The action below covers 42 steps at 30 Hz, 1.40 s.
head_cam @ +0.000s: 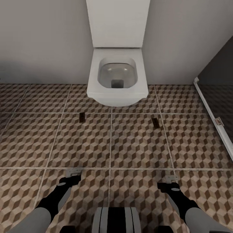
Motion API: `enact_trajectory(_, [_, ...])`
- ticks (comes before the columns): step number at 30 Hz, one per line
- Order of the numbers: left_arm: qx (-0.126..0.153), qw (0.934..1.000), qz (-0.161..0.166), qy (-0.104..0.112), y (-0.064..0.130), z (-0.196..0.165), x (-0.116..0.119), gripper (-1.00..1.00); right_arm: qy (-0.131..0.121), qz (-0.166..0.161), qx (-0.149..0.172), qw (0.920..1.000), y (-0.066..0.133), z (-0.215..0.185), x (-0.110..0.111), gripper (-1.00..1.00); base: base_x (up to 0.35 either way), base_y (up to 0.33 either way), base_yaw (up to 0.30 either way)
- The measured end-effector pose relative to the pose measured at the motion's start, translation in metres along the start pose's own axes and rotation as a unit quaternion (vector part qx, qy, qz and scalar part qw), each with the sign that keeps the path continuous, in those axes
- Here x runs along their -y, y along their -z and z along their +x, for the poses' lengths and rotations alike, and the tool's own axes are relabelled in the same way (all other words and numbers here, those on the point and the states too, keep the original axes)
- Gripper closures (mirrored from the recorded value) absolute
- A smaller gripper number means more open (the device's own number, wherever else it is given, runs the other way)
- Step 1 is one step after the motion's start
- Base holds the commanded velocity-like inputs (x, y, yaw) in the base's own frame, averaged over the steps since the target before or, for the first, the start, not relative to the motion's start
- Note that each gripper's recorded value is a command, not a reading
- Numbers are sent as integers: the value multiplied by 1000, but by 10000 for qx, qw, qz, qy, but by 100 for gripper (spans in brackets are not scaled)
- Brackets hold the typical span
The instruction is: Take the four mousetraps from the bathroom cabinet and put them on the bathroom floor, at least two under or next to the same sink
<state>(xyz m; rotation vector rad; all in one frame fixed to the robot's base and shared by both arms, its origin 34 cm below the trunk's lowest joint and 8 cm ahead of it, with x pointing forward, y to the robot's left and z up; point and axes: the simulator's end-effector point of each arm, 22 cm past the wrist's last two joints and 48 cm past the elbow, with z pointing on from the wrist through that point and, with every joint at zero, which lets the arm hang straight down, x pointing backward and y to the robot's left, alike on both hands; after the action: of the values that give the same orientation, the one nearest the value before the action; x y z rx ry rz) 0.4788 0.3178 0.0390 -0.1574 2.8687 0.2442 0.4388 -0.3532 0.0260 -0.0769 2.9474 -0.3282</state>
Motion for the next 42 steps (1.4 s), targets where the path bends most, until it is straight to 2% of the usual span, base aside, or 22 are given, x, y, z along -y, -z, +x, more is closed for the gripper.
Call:
enact_trajectory(25, [14, 10000, 19, -2, 1, -1, 3, -100, 0, 0, 5, 10000, 0, 0, 0, -100, -29, 0, 0])
enact_trajectory(42, [347, 9994, 48, 71, 22, -38, 1, -100, -75, 25, 343, 9994, 21, -36, 7, -100, 0, 0, 0])
